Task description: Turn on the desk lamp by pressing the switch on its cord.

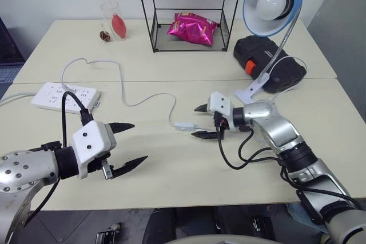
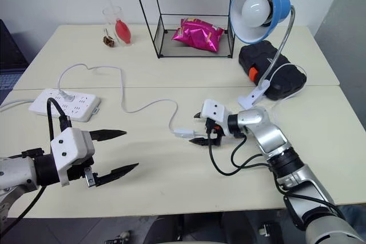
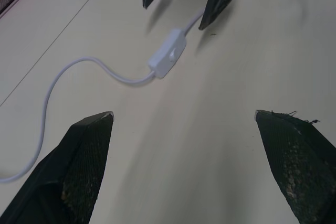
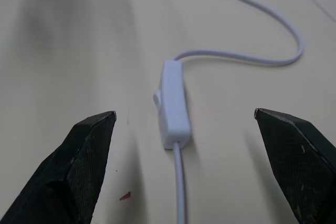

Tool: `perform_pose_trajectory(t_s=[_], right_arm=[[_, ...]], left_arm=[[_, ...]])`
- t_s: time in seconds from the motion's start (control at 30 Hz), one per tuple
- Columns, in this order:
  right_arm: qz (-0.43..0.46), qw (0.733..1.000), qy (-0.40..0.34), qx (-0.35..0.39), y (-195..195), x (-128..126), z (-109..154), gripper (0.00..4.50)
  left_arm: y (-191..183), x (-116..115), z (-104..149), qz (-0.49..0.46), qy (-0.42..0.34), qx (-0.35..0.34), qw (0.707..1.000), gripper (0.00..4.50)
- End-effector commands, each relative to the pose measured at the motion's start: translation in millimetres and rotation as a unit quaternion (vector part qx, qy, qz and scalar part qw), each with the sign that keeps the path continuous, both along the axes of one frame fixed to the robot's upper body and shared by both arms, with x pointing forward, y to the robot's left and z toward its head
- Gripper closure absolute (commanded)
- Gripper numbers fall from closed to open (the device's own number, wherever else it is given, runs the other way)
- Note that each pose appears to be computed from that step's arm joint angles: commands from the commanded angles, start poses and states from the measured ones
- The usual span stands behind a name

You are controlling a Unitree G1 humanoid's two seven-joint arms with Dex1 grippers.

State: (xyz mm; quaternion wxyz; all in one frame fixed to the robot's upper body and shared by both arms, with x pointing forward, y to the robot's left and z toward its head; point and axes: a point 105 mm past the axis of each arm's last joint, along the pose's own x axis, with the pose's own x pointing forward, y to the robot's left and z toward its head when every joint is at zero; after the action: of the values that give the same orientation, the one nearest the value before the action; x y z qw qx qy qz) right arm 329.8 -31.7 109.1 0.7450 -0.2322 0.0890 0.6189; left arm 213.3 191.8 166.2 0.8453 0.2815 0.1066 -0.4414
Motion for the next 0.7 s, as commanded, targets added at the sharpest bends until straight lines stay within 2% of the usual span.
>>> perform_pose_trajectory(t_s=[0.03, 0.27, 0.37, 0.57, 0.7], right_arm=[[0.011, 1.0, -0.021, 0.001, 5, 4, 5, 0.05], [0.015, 1.0, -0.019, -0.013, 9, 11, -9, 0.05], [0.012, 1.0, -0.023, -0.014, 10, 15, -11, 0.5], [0.031, 0.999, -0.035, -0.018, 10, 12, -11, 1.8], [0.043, 0.998, -0.038, -0.019, 10, 6, -10, 2.85]], left_arm=[[-5, -2, 6, -0.017, -0.014, 0.005, 1.0, 0.0], [-5, -2, 5, -0.021, -0.013, 0.005, 1.0, 0.0], [-6, -1, 5, -0.022, -0.012, 0.005, 1.0, 0.0], [-5, 0, 4, -0.019, -0.015, 0.003, 1.0, 0.0], [-6, 4, 5, -0.015, -0.023, -0.001, 1.0, 0.0]])
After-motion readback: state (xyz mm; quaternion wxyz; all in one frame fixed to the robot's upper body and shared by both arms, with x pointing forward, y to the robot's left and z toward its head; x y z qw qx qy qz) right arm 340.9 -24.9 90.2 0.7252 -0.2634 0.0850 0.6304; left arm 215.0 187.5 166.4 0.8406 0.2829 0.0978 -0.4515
